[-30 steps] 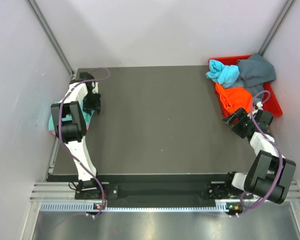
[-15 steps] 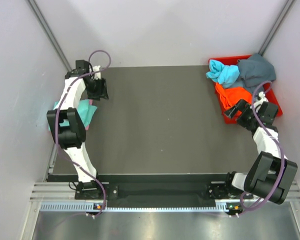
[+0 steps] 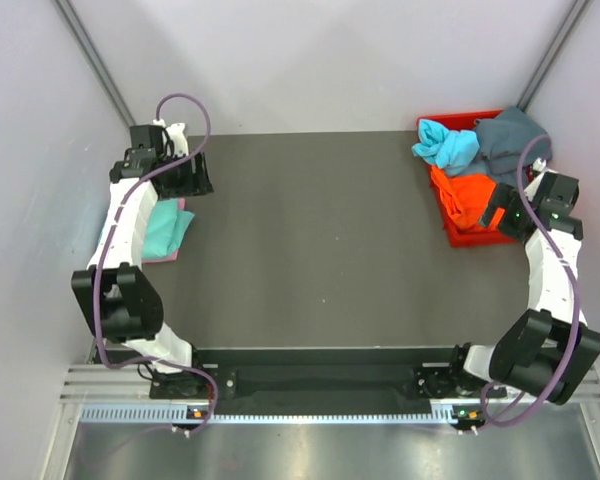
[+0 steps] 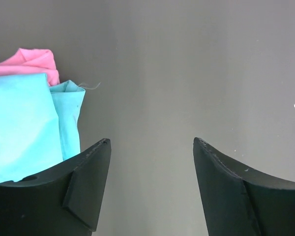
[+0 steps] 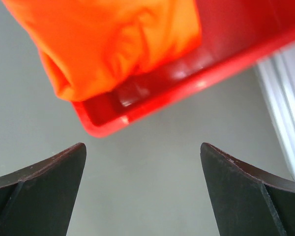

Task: Fold and stack the t-shirts
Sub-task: Neatly place the folded tshirt to the corner

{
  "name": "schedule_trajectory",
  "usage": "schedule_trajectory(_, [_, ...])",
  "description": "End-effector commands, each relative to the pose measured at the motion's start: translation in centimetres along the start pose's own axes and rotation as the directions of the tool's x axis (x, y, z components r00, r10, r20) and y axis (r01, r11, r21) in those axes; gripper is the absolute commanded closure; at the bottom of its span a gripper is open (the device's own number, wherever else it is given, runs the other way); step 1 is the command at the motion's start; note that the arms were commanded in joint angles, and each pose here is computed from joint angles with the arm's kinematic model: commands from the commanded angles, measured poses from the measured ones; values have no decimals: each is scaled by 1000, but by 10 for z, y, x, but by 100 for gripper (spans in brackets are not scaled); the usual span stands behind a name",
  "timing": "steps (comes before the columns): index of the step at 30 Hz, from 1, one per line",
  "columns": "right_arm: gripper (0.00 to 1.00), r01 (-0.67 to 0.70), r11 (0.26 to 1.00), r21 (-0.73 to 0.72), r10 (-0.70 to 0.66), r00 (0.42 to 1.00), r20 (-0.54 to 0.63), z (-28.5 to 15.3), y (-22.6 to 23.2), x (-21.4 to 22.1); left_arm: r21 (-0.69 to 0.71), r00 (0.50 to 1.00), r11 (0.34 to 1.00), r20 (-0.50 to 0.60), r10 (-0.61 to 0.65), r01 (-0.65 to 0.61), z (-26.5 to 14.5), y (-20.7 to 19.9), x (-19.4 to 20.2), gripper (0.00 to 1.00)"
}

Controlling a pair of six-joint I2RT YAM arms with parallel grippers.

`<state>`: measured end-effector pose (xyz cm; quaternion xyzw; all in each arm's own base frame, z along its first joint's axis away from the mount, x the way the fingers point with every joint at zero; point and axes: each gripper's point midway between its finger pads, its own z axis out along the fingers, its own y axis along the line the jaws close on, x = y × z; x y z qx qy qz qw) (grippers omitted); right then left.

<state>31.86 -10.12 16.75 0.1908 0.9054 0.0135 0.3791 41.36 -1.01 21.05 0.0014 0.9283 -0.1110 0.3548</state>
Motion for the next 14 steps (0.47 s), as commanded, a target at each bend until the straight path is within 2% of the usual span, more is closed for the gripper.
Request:
schedule_trajectory(1, [0, 20, 993, 116, -19, 1000, -7, -31, -15, -1, -5, 984, 999, 174, 40, -39, -24, -6, -34, 27])
schedule_trajectory(6, [0, 16, 999, 50, -19, 998, 58, -55, 1, -8, -1, 972, 999, 230, 50, -51, -39, -11, -41, 22])
schedule_trajectory(11, [0, 2, 1000, 31, -3, 999, 40, -62, 6, -3, -9, 957, 1000, 290, 26, -24, -52, -13, -37, 19])
schedule_trajectory(14, [0, 3, 1000, 27, -4, 999, 37, -61, 6, 4, 18, 959, 999, 282, 27, -34, -56, -20, -26, 12])
